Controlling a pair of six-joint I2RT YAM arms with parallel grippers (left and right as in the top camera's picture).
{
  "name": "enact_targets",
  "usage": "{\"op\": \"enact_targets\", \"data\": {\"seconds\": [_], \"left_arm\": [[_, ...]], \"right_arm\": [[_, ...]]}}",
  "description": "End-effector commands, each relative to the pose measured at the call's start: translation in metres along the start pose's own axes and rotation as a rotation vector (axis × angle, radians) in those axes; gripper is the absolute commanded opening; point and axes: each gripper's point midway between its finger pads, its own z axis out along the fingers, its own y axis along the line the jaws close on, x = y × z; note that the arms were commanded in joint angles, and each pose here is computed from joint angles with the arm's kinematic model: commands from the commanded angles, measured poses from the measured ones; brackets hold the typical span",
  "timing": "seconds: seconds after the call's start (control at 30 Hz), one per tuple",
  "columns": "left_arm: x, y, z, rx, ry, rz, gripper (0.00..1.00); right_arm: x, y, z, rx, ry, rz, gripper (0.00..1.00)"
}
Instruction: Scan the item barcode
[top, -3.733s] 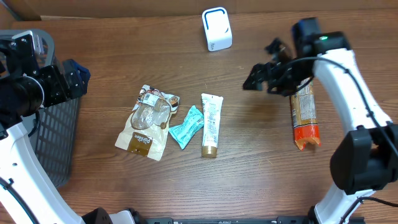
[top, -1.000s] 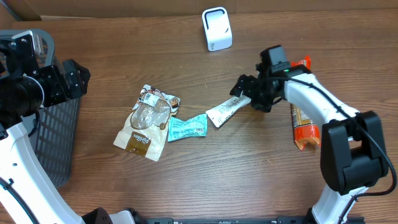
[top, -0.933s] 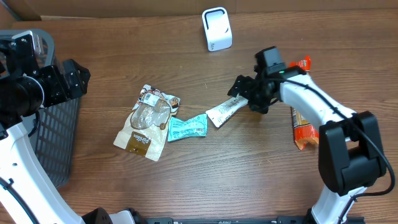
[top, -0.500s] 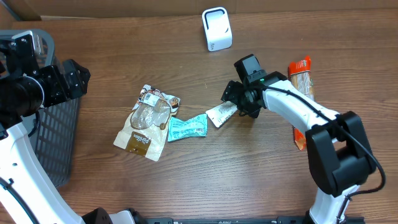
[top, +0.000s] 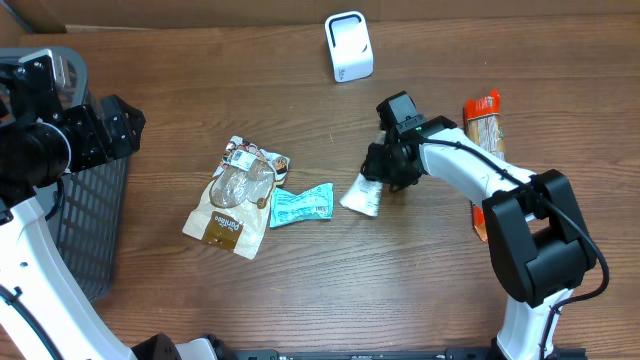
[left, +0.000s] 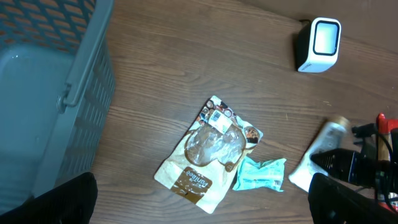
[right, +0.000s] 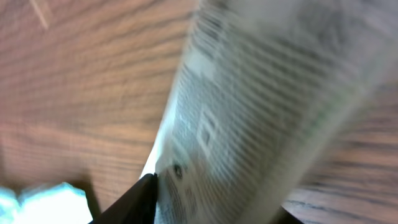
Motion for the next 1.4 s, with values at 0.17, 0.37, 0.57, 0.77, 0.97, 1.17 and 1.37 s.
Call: {"op": "enact_targets", "data": {"seconds": [0.17, 0.37, 0.57, 0.77, 0.97, 1.17, 1.37], "left_arm": [[-0.001, -0.001, 0.001, 0.009, 0.0, 0.018, 1.0], [-0.001, -0.001, 0.001, 0.009, 0.0, 0.017, 1.0], [-0.001, -0.001, 0.001, 0.009, 0.0, 0.018, 1.0], [-0.001, -0.001, 0.001, 0.01, 0.0, 0.018, 1.0], [-0.001, -0.001, 0.001, 0.01, 0.0, 0.018, 1.0], [-0.001, -0.001, 0.001, 0.009, 0.0, 0.017, 1.0], [-0.001, -0.001, 0.001, 0.009, 0.0, 0.017, 0.99]], "right_arm": [[0.011, 0.006, -0.006, -0.143, 0.072, -0.434, 0.47], [0.002, -0.007, -0.017, -0.226, 0.081, -0.29, 0.55], [0.006, -0.001, -0.022, -0.352, 0.114, -0.147, 0.55], [0.022, 0.004, -0.006, -0.354, 0.14, -0.077, 0.59], [0.032, -0.005, 0.015, -0.318, 0.13, 0.03, 0.56], [0.03, -0.005, 0.016, -0.325, 0.118, 0.03, 0.17], [0.023, -0.001, 0.002, -0.416, 0.113, -0.001, 0.04]]}}
